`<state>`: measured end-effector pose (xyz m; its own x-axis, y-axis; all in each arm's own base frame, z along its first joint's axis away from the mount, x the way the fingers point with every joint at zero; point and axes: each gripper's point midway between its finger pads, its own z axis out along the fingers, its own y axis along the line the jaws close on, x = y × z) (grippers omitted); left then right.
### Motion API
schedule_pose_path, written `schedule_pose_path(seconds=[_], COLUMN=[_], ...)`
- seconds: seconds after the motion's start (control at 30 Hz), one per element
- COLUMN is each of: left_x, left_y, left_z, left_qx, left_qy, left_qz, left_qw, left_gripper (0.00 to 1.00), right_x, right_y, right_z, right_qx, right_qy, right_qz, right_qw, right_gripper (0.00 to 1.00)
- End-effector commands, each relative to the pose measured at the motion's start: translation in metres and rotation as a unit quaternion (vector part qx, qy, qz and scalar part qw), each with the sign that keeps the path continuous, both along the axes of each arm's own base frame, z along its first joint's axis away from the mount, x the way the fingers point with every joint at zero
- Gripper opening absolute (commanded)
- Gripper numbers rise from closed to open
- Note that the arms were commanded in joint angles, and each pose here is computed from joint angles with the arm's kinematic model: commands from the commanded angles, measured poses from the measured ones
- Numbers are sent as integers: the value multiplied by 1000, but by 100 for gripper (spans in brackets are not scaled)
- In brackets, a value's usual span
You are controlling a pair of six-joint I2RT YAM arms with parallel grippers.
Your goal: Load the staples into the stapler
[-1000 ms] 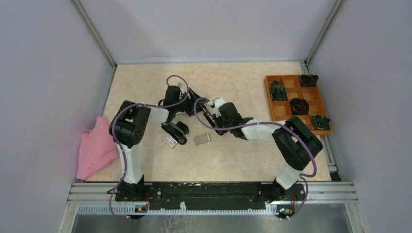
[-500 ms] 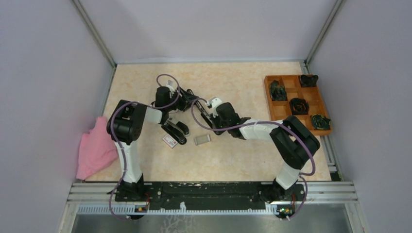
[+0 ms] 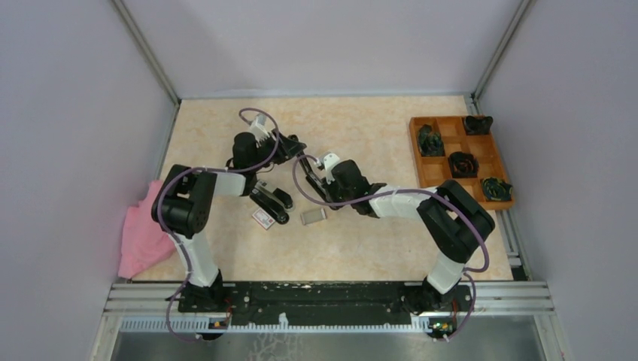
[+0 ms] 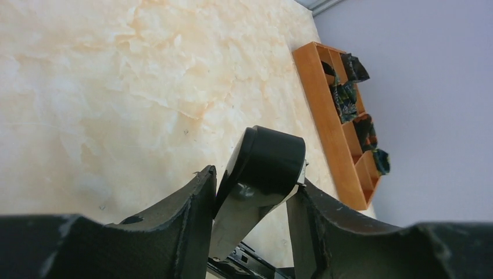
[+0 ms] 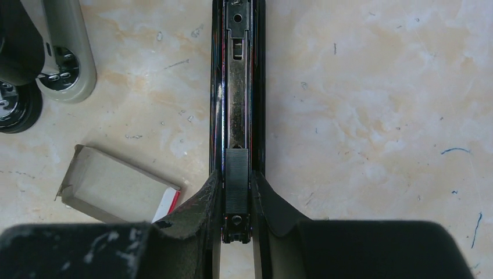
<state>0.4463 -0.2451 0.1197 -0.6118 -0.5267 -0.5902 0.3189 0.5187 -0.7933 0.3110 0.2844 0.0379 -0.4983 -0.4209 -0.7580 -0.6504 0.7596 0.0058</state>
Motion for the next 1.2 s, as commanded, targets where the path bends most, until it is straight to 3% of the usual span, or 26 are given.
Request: schedule_pose_path(seconds=[0.0, 0.43, 1.17], left_x=[-3, -38, -87], left_y=[4, -14, -35], left_z=[39, 37, 2], left_qx=[65, 260, 316], left_qy=[-109, -188, -206], left_qz=[10, 41, -7], left_qw=[992, 946, 926], left_gripper=[50, 47, 58], right_x=[-4, -4, 18], right_y=[17, 36, 53], right_z=[6, 16, 38], right_qx=[14, 62, 95], right_qy=[-13, -49, -175], right_qz=[31, 61, 104], right_qw=[999, 995, 974], right_gripper=[0, 0, 0])
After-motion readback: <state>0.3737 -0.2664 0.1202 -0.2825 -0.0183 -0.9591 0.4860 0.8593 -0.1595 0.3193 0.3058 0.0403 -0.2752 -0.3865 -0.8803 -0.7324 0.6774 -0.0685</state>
